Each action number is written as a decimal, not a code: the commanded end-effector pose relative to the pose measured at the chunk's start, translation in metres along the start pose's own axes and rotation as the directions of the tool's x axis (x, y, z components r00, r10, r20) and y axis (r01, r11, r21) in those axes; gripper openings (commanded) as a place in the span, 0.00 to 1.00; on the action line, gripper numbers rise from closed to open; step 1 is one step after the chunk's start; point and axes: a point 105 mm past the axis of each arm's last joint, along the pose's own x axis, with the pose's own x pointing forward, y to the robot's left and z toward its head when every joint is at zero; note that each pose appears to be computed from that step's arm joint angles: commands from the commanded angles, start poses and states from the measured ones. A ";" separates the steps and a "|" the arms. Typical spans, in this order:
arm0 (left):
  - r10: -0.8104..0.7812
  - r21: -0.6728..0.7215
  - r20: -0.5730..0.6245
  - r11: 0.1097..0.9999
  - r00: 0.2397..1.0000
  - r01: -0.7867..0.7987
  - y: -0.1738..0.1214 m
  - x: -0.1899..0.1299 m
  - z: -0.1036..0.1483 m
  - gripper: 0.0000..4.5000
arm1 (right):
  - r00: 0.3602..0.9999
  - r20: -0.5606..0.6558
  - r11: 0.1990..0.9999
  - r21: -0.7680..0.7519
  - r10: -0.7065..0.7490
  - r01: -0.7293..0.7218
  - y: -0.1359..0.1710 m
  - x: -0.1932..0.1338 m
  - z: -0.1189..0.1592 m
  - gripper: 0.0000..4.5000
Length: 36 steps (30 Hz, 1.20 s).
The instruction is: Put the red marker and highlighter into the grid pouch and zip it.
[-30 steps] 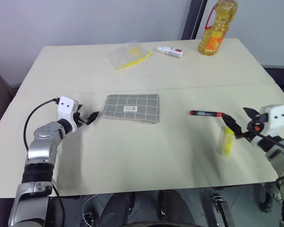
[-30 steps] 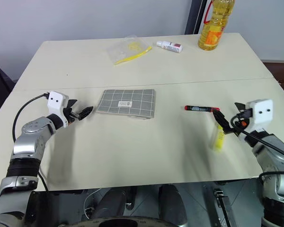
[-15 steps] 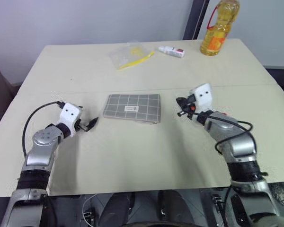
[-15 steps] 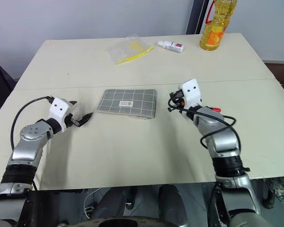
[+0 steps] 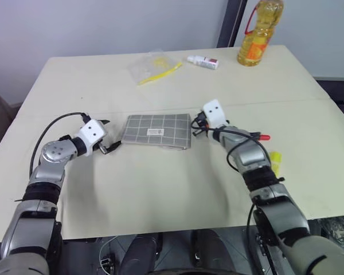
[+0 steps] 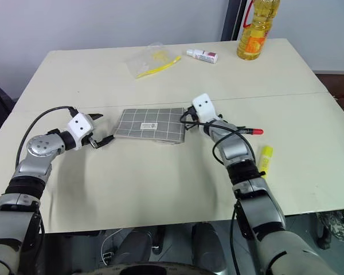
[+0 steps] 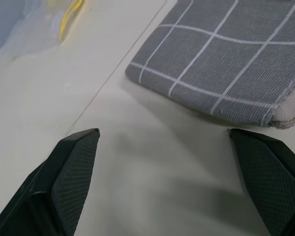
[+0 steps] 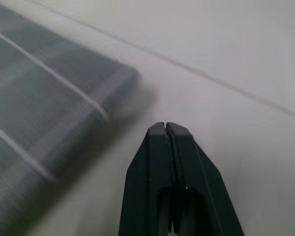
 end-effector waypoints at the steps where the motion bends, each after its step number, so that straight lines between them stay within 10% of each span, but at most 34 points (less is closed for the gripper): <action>1: -0.073 0.014 0.005 0.997 0.997 0.073 -0.012 0.003 -0.002 1.00 | 0.998 0.048 0.998 -0.044 0.042 -0.040 0.007 0.008 0.016 0.01; 22: -0.160 0.086 0.095 0.985 0.982 0.152 -0.030 -0.010 0.008 1.00 | 0.973 0.088 0.973 -0.107 0.213 -0.203 0.034 0.010 0.018 0.01; 25: -0.170 0.098 0.095 0.982 0.981 0.161 -0.029 -0.011 0.007 0.81 | 0.974 0.087 0.973 -0.108 0.211 -0.201 0.034 0.010 0.017 0.00; 32: -0.164 0.106 0.100 0.983 0.981 0.153 -0.023 -0.013 0.009 0.01 | 0.973 0.100 0.975 -0.107 0.207 -0.196 0.033 0.009 0.021 0.00; 36: -0.130 0.067 0.135 0.990 0.982 0.122 -0.018 -0.013 0.015 0.01 | 0.976 0.123 0.980 -0.107 0.182 -0.169 0.025 0.004 0.026 0.00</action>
